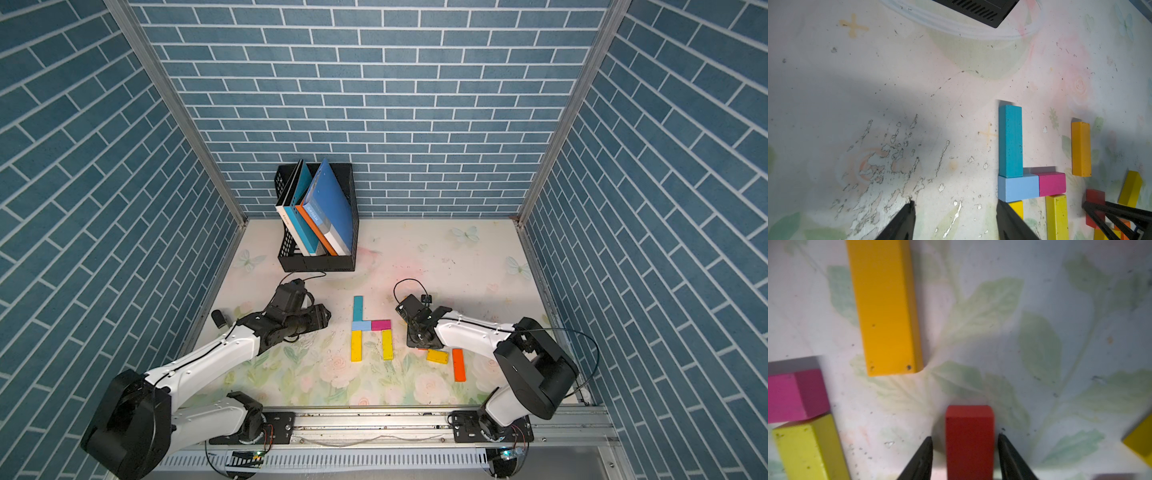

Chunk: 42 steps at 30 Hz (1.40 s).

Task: Assemble the letter h with building blocks
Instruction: Move the building block to the center of the board.

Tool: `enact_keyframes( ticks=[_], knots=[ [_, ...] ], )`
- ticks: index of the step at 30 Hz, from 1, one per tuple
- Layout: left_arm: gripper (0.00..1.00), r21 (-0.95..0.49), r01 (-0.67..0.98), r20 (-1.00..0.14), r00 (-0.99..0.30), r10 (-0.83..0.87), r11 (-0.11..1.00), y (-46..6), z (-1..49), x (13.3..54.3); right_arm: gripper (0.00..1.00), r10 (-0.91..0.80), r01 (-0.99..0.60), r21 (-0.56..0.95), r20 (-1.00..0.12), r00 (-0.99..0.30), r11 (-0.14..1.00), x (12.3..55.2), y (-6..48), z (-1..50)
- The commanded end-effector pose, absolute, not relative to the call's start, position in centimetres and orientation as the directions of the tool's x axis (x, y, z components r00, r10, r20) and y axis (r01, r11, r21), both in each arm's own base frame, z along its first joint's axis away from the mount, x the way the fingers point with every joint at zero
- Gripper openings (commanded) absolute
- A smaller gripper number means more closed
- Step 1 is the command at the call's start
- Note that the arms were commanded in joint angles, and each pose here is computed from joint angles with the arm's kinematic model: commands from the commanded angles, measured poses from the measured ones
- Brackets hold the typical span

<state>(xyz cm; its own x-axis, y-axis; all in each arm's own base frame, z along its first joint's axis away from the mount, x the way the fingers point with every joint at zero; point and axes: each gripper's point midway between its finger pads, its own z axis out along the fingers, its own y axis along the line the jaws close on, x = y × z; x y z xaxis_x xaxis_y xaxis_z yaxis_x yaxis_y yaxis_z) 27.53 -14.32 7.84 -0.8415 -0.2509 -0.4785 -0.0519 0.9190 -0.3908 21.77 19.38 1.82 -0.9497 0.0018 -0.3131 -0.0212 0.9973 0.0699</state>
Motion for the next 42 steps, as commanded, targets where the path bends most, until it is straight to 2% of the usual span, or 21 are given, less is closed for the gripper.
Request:
enact_keyframes(
  ticks=[1,11,15,19,24,30,32,38,40,42],
  knots=[
    [0.67,-0.385,-0.051,-0.484,-0.839,-0.249,0.922,-14.3,8.2,27.7,0.55,0.009,0.016,-0.025,-0.253,-0.967,1.000,19.7,16.8,0.8],
    [0.67,-0.391,-0.059,-0.472,-0.844,-0.255,0.919,-14.5,7.5,27.7,0.54,0.203,0.228,-0.037,-0.335,-0.920,0.973,18.8,10.8,3.1],
    [0.67,-0.388,-0.061,-0.475,-0.842,-0.256,0.919,-14.4,7.5,27.7,0.62,0.254,0.253,0.053,-0.369,-0.894,0.966,20.3,11.7,4.3],
    [0.67,-0.379,-0.060,-0.476,-0.843,-0.250,0.923,-14.2,7.4,27.5,0.78,0.250,0.190,0.193,-0.367,-0.896,0.963,21.6,15.0,5.2],
    [0.67,-0.380,-0.061,-0.476,-0.843,-0.252,0.923,-14.2,7.2,27.4,0.91,0.340,0.287,0.194,-0.351,-0.873,0.938,22.1,15.0,5.0],
    [0.67,-0.378,-0.061,-0.475,-0.844,-0.250,0.924,-14.1,6.9,27.3,0.94,0.404,0.365,0.176,-0.322,-0.856,0.914,22.5,15.2,3.3],
    [0.67,-0.375,-0.061,-0.473,-0.846,-0.248,0.925,-14.1,6.8,27.2,0.94,0.404,0.369,0.167,-0.308,-0.861,0.914,22.5,15.4,2.8],
    [0.67,-0.376,-0.056,-0.476,-0.845,-0.245,0.925,-14.1,6.8,27.3,0.81,0.381,0.358,0.131,-0.277,-0.882,0.924,21.8,15.2,1.1],
    [0.67,-0.377,-0.056,-0.476,-0.844,-0.246,0.924,-14.2,6.9,27.3,0.71,0.362,0.343,0.115,-0.278,-0.890,0.932,21.6,14.9,1.0],
    [0.67,-0.377,-0.056,-0.476,-0.845,-0.245,0.925,-14.1,6.9,27.3,0.55,0.329,0.310,0.111,-0.284,-0.901,0.944,21.5,14.9,1.2]
  ],
)
